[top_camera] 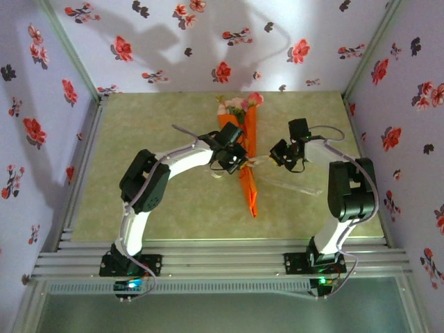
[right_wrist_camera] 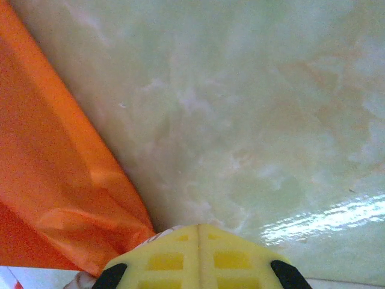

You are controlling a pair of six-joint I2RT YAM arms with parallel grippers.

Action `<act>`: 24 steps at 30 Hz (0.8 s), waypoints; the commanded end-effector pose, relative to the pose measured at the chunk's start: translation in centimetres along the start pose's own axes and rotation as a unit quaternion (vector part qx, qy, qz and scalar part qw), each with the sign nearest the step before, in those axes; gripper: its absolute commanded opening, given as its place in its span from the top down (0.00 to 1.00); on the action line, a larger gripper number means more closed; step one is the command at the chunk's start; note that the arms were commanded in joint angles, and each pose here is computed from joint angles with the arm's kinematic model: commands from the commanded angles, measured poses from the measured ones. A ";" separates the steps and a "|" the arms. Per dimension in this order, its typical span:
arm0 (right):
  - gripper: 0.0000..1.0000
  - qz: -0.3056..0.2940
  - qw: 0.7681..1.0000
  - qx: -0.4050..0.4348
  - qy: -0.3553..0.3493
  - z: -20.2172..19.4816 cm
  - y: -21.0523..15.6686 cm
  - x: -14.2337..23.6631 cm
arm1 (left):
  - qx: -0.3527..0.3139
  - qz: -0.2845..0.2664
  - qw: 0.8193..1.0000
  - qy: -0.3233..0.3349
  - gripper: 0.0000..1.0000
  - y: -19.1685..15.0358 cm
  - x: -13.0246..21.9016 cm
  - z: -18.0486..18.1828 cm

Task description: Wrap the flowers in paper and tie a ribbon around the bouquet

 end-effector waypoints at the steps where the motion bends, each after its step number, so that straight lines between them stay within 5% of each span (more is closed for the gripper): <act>1: 1.00 -0.014 0.999 -0.048 -0.011 -1.0 -0.4 0.5 | -0.006 0.007 1.000 -0.021 1.00 -0.2 0.8 -1.2; 2: 1.00 -0.014 0.998 -0.054 -0.005 -0.9 -0.5 0.6 | -0.006 0.010 1.000 -0.023 0.98 -0.3 0.9 -1.3; 6: 0.70 -0.034 0.997 -0.073 0.014 0.0 -1.0 2.3 | -0.012 0.018 0.999 -0.032 0.91 -0.5 1.2 -1.7; 10: 0.54 -0.057 0.993 -0.105 0.016 0.8 -2.2 4.0 | -0.014 0.026 0.999 -0.039 0.83 -0.8 1.5 -2.0; 15: 0.46 -0.037 0.987 -0.148 0.052 3.0 -3.3 3.0 | -0.017 0.028 0.999 -0.042 0.73 -0.9 2.4 -2.2; 24: 0.44 -0.012 0.983 -0.184 0.001 3.1 -3.9 0.9 | -0.016 0.021 0.999 -0.048 0.56 -1.1 4.9 -2.3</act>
Point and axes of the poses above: each hand's point on the last joint's axis, 136 mm out from that joint toward the fingers, its own x axis back along the fingers, its own z axis along the line the jaws close on, y = z × x, the point moved 9 cm from there along x, back along the fingers, and after that the axes turned 4 degrees about x, right-handed, at the moved point
